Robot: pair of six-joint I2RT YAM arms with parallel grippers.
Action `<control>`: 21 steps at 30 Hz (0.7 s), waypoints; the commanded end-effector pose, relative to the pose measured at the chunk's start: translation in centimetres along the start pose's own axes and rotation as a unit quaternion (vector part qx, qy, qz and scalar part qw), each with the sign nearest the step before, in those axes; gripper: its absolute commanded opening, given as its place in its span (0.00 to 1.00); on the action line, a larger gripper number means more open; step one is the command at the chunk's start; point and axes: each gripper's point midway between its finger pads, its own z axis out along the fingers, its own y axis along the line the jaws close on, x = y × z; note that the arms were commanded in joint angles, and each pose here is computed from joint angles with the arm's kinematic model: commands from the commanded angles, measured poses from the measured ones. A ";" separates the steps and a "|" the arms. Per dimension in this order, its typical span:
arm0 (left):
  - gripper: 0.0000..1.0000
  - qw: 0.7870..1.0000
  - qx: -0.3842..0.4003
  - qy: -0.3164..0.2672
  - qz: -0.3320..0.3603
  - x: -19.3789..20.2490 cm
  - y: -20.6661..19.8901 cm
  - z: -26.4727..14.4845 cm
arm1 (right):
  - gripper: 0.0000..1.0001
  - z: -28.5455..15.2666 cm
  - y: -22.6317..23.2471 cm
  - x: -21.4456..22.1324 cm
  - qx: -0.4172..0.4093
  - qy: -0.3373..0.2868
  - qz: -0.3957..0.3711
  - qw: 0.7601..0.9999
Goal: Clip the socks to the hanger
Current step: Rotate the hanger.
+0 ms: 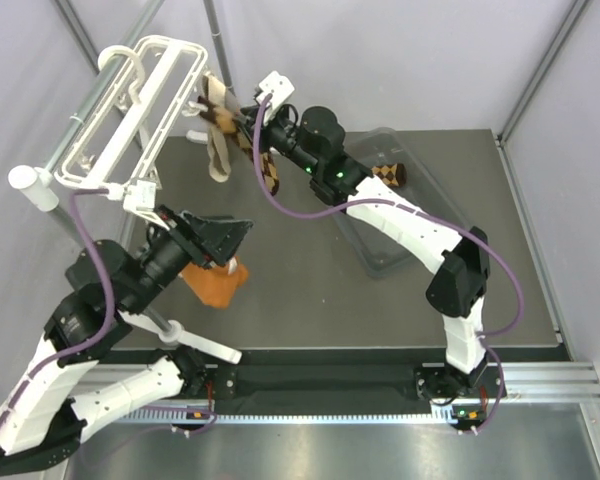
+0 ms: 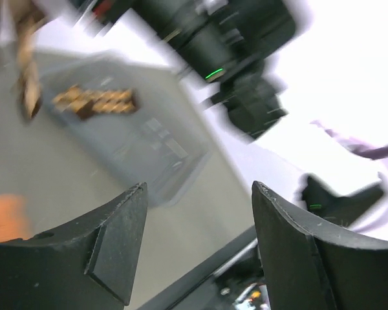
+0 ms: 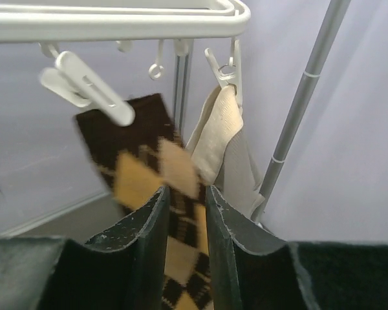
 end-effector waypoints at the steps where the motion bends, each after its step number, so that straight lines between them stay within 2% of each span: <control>1: 0.70 0.990 0.126 -0.055 0.005 -5.3 -6.8 -0.8 | 0.29 -1.5 0.7 -3.6 -0.027 -0.027 0.022 0.999; 5: 0.68 0.985 0.158 -0.061 0.012 -7.4 -9.8 0.3 | 0.42 -2.6 0.9 -3.1 -0.028 -0.002 0.041 0.999; 8: 0.67 0.986 0.129 -0.102 0.003 -10.1 -9.8 0.9 | 0.54 -3.4 1.3 -3.2 -0.035 0.018 0.057 0.998; 10: 0.67 0.983 0.116 -0.141 -0.005 -12.4 -9.9 0.7 | 0.57 -4.3 1.9 -3.7 -0.048 0.029 0.074 0.996; 12: 0.67 0.980 0.115 -0.161 0.001 -13.5 -10.3 1.1 | 0.60 -5.1 3.7 -3.9 -0.086 0.034 0.098 0.991; 13: 0.67 0.977 0.119 -0.176 0.000 -14.3 -10.7 1.1 | 0.65 -5.9 5.1 -5.4 -0.108 0.021 0.109 0.988; 15: 0.67 0.975 0.119 -0.188 0.001 -14.6 -10.7 1.5 | 0.74 -7.1 8.1 -4.8 -0.164 0.022 0.117 0.979; 16: 0.67 0.973 0.124 -0.196 -0.003 -14.9 -10.9 1.6 | 0.82 -7.9 10.0 -6.8 -0.187 -0.008 0.117 0.975; 17: 0.67 0.967 0.135 -0.215 -0.010 -15.3 -11.2 1.5 | 0.85 -8.6 11.6 -5.5 -0.209 -0.001 0.120 0.970; 19: 0.67 0.960 0.149 -0.237 -0.021 -15.9 -11.4 1.3 | 0.91 -9.6 14.3 -7.2 -0.245 -0.038 0.115 0.962; 20: 0.67 0.951 0.163 -0.262 -0.033 -17.0 -11.9 0.3 | 0.93 -9.9 15.4 -6.4 -0.257 -0.037 0.116 0.959; 21: 0.67 0.951 0.160 -0.262 -0.036 -16.6 -11.6 0.6 | 0.93 -10.2 16.6 -6.8 -0.270 -0.046 0.118 0.954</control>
